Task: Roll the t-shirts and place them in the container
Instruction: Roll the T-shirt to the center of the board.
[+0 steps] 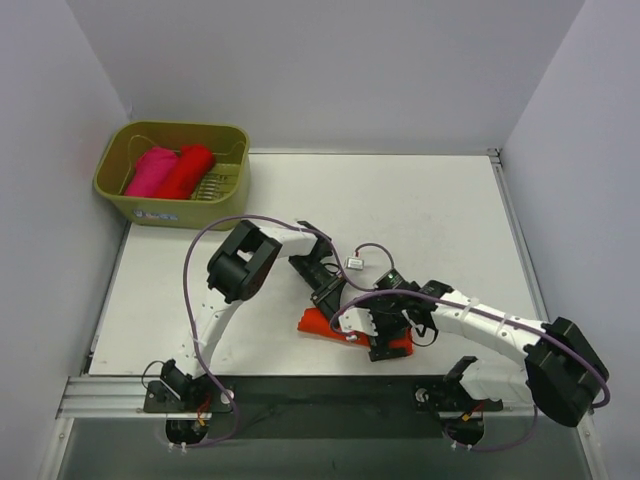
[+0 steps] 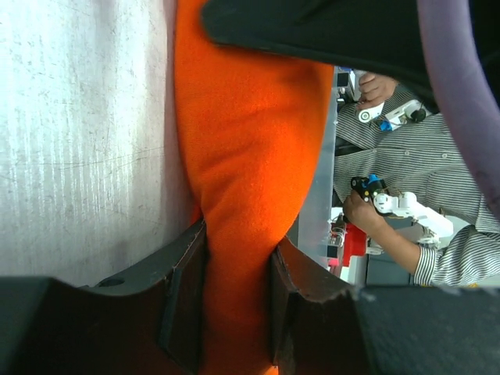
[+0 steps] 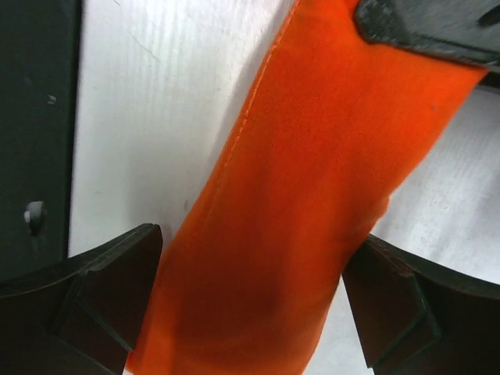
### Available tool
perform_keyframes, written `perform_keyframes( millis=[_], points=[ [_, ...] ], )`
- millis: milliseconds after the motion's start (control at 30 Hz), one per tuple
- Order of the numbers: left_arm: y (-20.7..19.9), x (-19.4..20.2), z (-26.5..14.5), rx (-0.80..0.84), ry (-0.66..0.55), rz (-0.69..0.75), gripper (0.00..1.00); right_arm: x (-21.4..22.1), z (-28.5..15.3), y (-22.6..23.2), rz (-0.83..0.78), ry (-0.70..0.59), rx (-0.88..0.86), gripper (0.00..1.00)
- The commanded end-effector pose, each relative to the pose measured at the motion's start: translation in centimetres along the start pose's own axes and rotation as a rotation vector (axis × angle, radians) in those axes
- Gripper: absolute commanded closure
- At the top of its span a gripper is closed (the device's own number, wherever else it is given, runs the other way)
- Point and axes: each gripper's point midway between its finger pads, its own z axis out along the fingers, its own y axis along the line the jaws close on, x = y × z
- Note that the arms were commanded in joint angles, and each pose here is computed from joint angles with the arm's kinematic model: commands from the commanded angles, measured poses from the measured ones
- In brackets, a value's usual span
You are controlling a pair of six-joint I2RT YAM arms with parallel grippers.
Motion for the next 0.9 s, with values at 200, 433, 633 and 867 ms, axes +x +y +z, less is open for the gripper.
perform_keyframes(
  millis=[200,433,633,867],
  points=[
    [1.5,-0.2,-2.9,-0.209,0.004,0.138,0.27,3.3,2.0,-1.7,0.064,0.211,0.031,0.44],
    [1.5,-6.2,-13.8,-0.717,-0.434,0.181,0.03,3.4,2.1,-1.6,0.024,0.200,0.038,0.48],
    [-1.8,-4.8,-19.5,-0.883,-0.609,0.236,0.03,3.6,2.1,-1.7,-0.006,0.203,0.050,0.53],
    [-5.9,-3.3,-14.8,-0.691,-0.610,0.438,0.03,3.7,2.6,-1.8,-0.002,0.196,0.050,0.52]
  ],
)
